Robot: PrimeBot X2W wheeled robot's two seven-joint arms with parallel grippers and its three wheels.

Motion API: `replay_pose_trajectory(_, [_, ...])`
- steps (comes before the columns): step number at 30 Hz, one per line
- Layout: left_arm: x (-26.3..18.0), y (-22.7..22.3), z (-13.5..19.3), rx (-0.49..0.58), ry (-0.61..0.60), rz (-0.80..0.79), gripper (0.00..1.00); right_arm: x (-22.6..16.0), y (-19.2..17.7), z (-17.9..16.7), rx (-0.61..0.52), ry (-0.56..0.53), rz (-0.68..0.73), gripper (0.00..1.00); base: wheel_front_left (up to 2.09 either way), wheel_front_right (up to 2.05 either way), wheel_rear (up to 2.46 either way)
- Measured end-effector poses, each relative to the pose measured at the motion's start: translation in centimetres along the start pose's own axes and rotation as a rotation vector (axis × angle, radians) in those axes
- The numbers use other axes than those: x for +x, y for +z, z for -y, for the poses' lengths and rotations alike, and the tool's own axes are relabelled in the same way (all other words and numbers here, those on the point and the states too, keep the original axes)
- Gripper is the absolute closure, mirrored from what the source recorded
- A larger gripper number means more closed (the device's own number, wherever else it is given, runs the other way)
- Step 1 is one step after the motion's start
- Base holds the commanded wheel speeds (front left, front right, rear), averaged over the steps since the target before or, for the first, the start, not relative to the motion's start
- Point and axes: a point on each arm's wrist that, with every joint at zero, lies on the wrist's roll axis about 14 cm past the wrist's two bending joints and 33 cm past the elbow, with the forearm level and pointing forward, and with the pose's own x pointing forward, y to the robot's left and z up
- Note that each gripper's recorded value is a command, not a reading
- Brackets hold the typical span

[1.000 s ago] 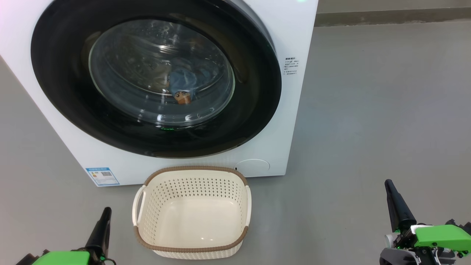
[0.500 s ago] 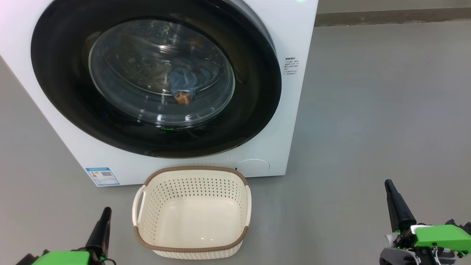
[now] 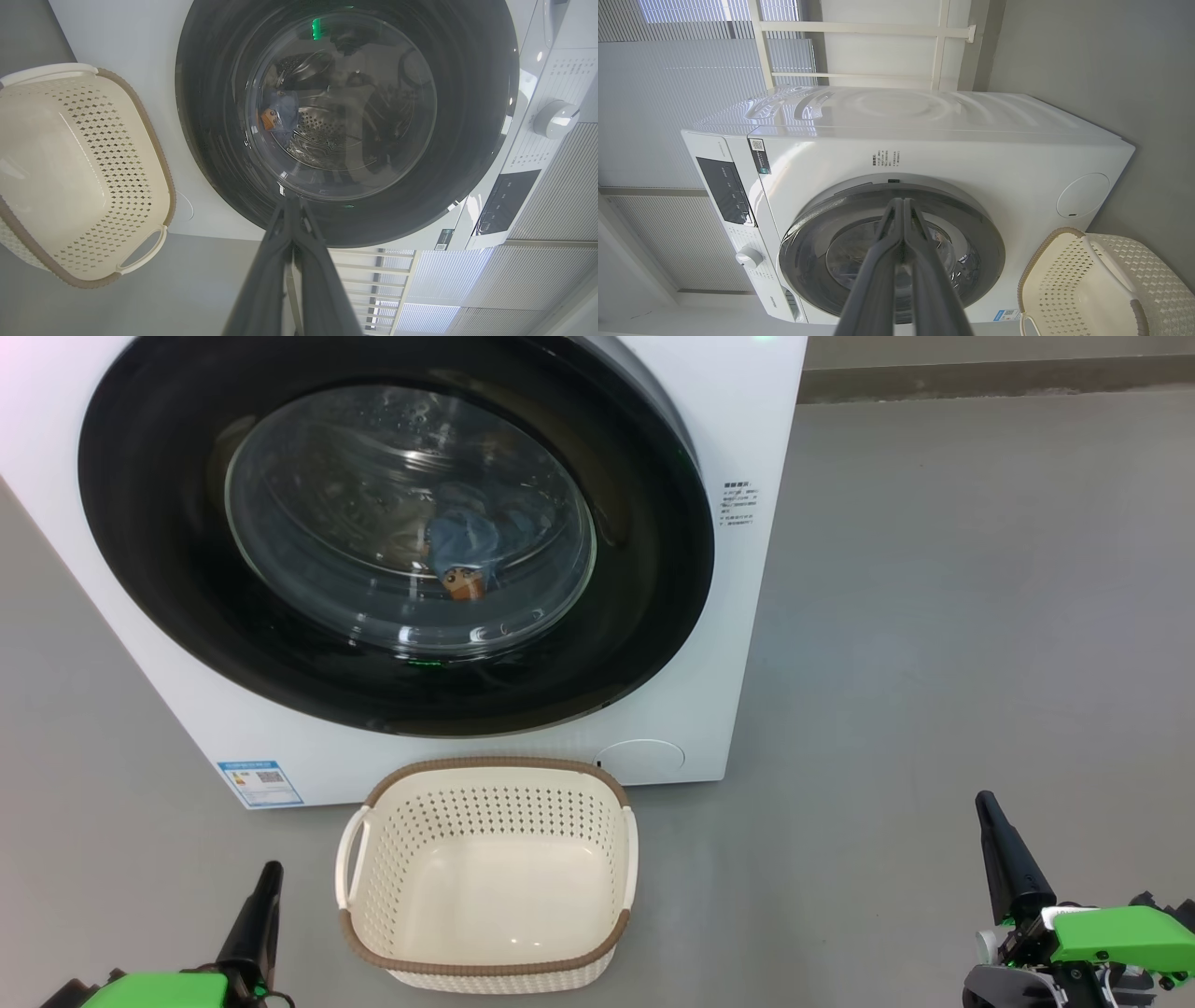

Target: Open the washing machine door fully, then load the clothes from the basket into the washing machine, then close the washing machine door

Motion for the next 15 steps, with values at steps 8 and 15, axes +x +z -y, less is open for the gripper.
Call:
replay_pose_trajectory(8, [0.00, 0.00, 0.00, 0.000, 0.000, 0.000, 1.00, 0.00, 0.00, 0.01, 0.000, 0.000, 0.000, 1.00, 0.00, 0.00, 0.00])
replay_pose_trajectory(15, [0.00, 0.00, 0.00, 0.000, 0.000, 0.000, 1.00, 0.00, 0.00, 0.01, 0.000, 0.000, 0.000, 1.00, 0.00, 0.00, 0.00])
